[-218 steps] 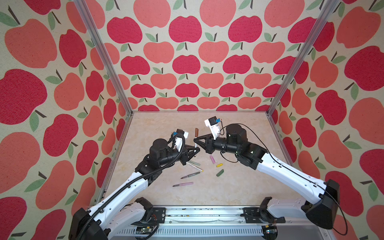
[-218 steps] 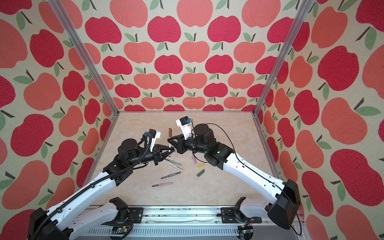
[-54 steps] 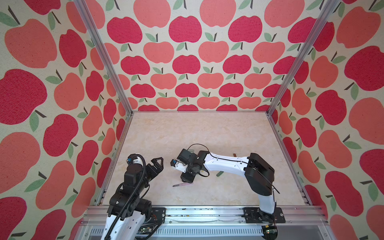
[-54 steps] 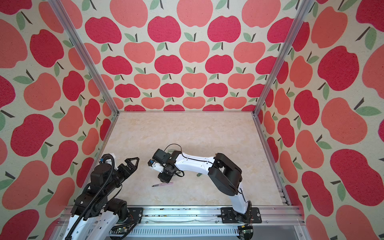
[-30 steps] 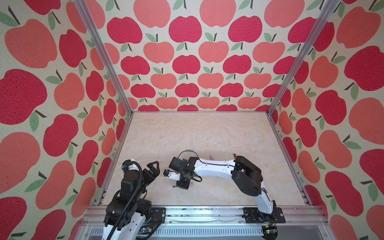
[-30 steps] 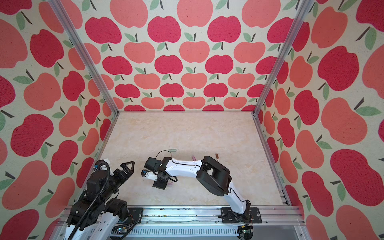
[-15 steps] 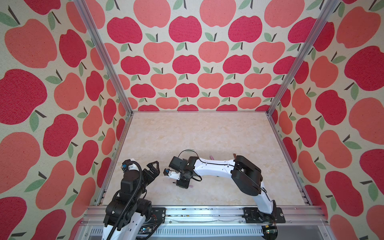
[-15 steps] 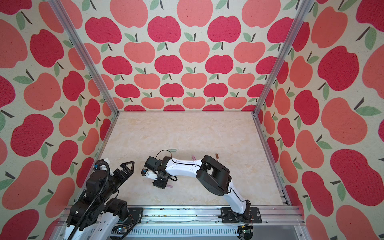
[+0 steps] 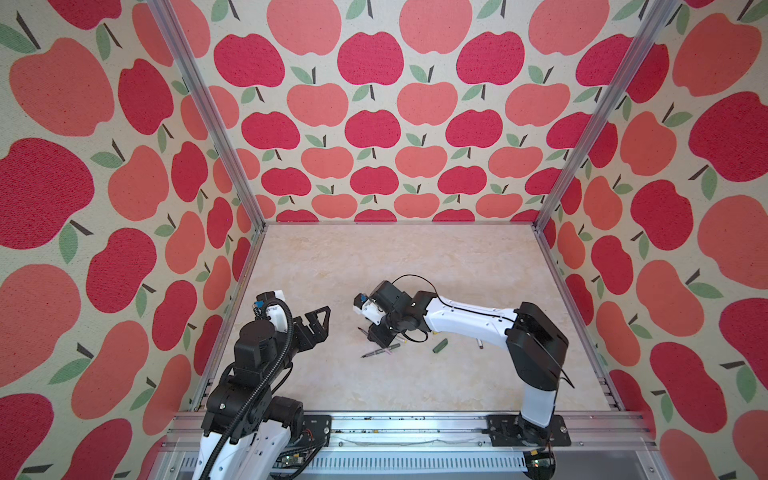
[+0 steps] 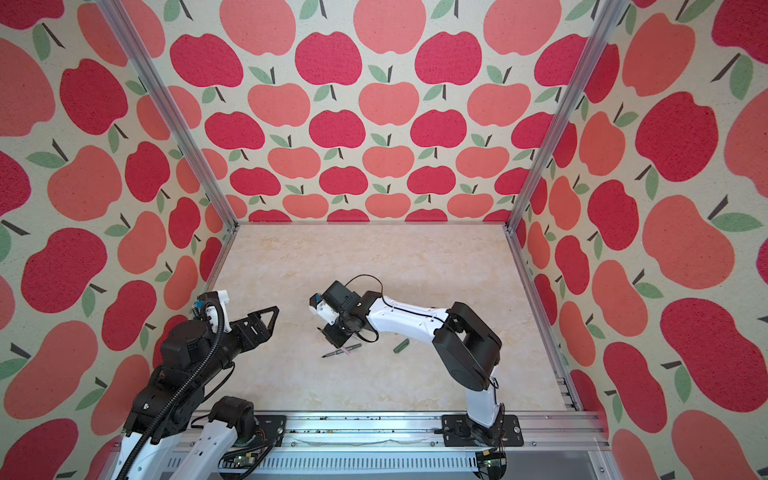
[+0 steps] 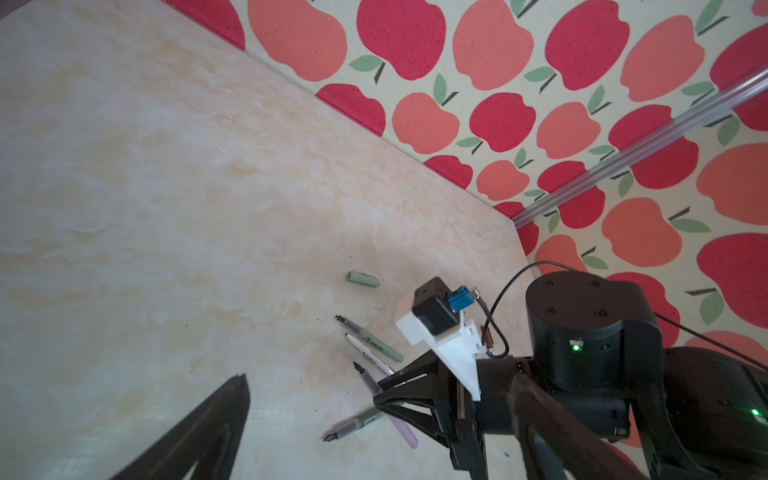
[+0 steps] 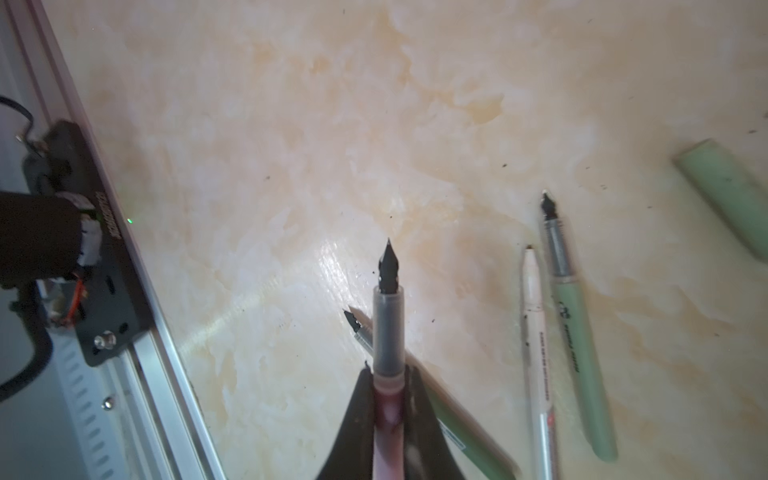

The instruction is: Insert the pens into the pen caps

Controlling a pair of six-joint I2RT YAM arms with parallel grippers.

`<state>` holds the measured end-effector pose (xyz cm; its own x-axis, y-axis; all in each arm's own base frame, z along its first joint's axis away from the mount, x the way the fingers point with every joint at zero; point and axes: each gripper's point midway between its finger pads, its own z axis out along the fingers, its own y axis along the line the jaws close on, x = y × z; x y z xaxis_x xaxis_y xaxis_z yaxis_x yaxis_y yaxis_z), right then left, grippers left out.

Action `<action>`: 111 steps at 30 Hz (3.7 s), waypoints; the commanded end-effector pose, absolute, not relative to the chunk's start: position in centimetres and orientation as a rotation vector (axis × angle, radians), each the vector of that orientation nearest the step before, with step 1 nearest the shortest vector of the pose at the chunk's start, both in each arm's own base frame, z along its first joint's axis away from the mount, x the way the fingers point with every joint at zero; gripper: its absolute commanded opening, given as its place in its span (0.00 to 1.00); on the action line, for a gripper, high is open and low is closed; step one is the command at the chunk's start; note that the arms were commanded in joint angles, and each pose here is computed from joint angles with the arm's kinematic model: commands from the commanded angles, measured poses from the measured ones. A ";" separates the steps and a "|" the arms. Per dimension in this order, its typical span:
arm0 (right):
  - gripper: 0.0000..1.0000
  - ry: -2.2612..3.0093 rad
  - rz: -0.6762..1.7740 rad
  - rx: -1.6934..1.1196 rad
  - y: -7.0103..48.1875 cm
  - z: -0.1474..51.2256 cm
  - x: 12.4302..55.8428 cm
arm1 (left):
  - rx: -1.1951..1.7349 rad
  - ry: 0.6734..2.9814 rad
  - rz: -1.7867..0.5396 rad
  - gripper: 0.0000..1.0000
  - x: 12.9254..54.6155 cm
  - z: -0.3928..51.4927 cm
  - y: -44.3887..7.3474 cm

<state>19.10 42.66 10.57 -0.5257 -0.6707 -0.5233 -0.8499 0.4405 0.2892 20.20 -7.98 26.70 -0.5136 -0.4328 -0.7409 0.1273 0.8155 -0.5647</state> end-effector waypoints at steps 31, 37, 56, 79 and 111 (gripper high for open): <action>0.00 1.935 1.587 -0.558 38.0 30.6 22.5 | 0.405 1.850 -1.606 0.79 22.1 29.1 -24.4; 0.00 1.914 1.613 -0.574 39.1 30.9 22.3 | 0.397 1.857 -1.630 0.69 22.4 28.8 -24.8; 0.00 1.890 1.633 -0.587 39.6 31.4 22.2 | 0.362 1.870 -1.611 0.28 22.6 28.0 -24.6; 0.34 1.980 1.337 -0.613 35.1 30.9 22.6 | 0.347 1.988 -1.456 0.00 22.1 25.8 -22.5; 0.63 2.940 0.630 -0.401 31.2 6.1 25.6 | 0.258 2.216 -1.341 0.00 20.5 20.4 -20.8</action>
